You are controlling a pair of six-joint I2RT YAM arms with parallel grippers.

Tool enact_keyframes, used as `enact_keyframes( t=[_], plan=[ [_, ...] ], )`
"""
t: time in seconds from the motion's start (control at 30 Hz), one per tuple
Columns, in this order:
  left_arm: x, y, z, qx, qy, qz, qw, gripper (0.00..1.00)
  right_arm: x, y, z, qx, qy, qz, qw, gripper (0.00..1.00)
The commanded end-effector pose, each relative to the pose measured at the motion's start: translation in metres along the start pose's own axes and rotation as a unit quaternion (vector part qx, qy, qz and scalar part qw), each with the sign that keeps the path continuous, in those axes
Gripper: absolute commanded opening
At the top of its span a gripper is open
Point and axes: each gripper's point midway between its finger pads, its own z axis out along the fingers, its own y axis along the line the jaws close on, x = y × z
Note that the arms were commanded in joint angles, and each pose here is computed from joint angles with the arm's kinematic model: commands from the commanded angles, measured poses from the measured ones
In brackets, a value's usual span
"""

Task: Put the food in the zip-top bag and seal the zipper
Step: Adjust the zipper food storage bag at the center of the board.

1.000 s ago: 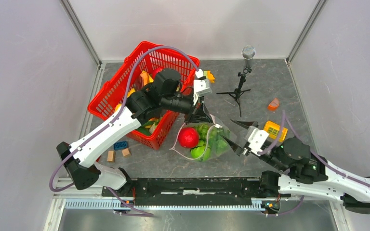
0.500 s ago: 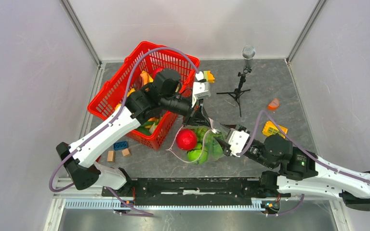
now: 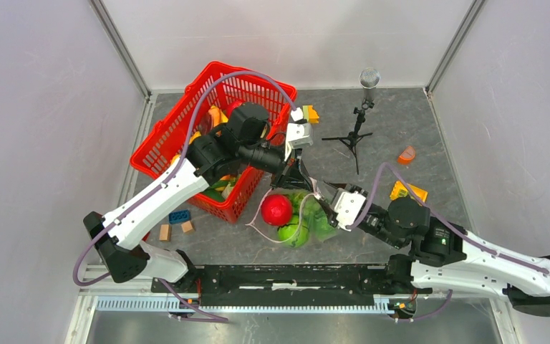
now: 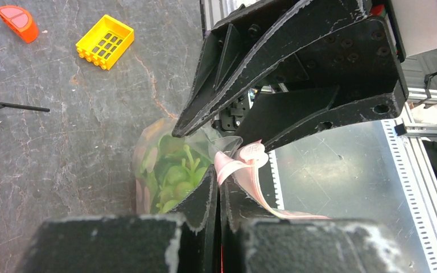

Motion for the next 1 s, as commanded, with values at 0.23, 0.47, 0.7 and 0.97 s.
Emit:
enact_keyframes(
  t=[0.23, 0.47, 0.7, 0.97],
  plan=[
    [-0.033, -0.008, -0.015, -0.006, -0.05, 0.058, 0.997, 0.02, 0.008, -0.021, 0.016, 0.007, -0.007, 0.004, 1.0, 0.45],
    [-0.033, 0.01, -0.018, -0.035, -0.06, 0.036, 0.997, 0.02, 0.011, -0.026, 0.015, 0.015, -0.01, 0.017, 1.0, 0.46],
    [-0.027, 0.007, -0.013, -0.011, -0.054, 0.028, 0.998, 0.02, 0.0, -0.026, 0.018, 0.005, -0.028, 0.012, 1.0, 0.4],
    [-0.02, 0.01, -0.01, -0.009, -0.045, 0.024, 0.999, 0.02, -0.002, -0.028, 0.019, 0.008, -0.027, 0.012, 1.0, 0.29]
  ],
)
